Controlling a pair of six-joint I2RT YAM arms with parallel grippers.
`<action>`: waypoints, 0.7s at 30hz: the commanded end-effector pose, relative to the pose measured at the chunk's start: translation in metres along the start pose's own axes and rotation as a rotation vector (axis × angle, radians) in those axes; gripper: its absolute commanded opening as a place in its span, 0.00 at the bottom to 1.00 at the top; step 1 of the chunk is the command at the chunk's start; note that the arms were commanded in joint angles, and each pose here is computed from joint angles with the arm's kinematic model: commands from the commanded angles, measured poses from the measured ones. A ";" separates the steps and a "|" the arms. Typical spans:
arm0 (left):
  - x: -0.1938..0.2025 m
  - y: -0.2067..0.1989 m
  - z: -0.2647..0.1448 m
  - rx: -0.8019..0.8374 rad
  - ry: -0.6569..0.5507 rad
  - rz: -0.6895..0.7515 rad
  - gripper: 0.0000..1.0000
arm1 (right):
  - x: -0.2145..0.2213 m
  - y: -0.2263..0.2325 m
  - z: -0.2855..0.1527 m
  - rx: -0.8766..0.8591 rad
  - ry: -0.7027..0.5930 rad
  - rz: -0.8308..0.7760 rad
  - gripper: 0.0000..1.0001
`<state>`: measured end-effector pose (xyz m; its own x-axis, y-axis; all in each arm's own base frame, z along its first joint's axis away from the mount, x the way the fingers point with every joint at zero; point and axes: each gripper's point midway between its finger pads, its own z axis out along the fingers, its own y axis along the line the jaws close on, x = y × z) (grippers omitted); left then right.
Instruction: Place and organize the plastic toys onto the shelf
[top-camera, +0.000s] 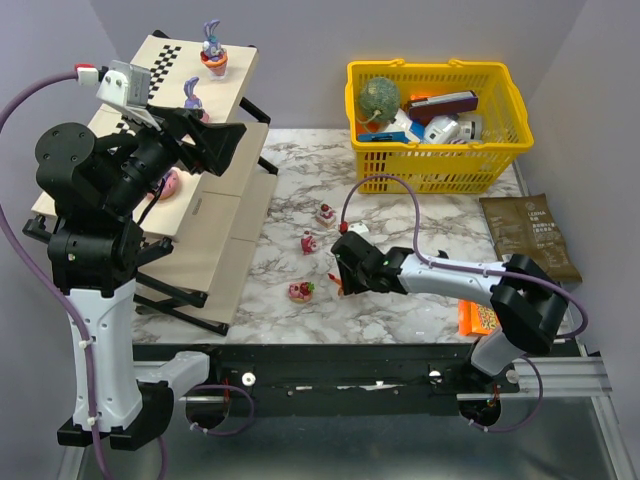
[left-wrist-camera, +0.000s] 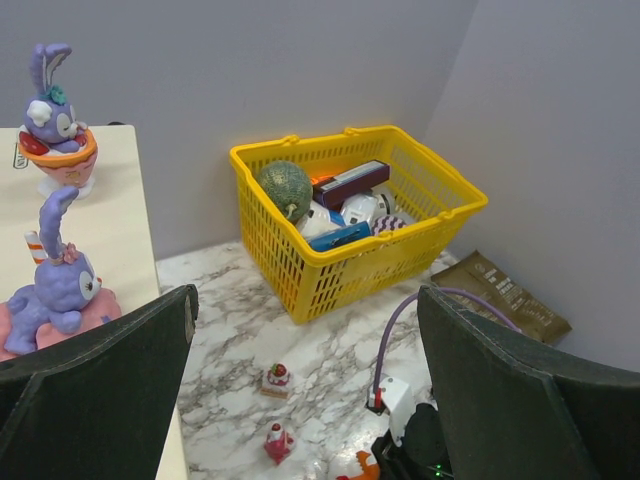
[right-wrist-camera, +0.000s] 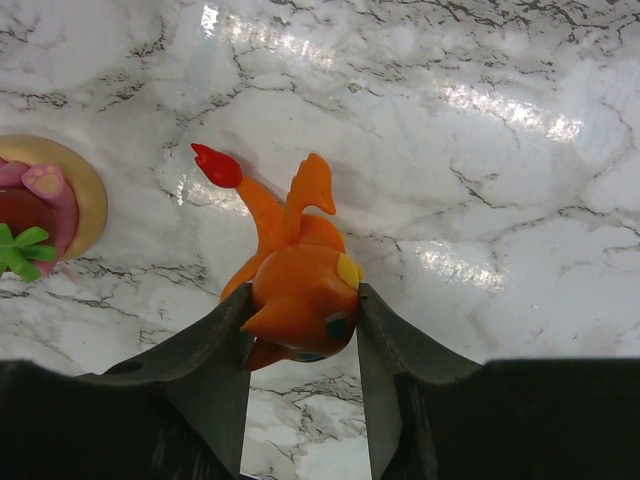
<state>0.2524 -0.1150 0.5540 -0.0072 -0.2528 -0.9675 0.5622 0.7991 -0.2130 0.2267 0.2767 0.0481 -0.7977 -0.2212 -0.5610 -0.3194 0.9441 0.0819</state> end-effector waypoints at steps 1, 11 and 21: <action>-0.004 0.002 -0.001 -0.014 -0.018 0.021 0.99 | -0.018 0.010 -0.003 -0.032 -0.036 0.000 0.27; -0.016 -0.013 -0.008 0.027 -0.046 0.015 0.99 | -0.057 0.025 -0.038 -0.081 -0.091 -0.011 0.14; -0.006 -0.036 -0.008 0.160 -0.020 0.013 0.99 | -0.103 0.034 -0.087 -0.107 -0.158 -0.001 0.14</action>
<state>0.2424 -0.1220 0.5604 0.0060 -0.2577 -0.9662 0.6017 0.7726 -0.2024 0.2534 0.3175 0.1478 -0.7210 -0.1799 -0.6692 -0.3800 0.9102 0.1647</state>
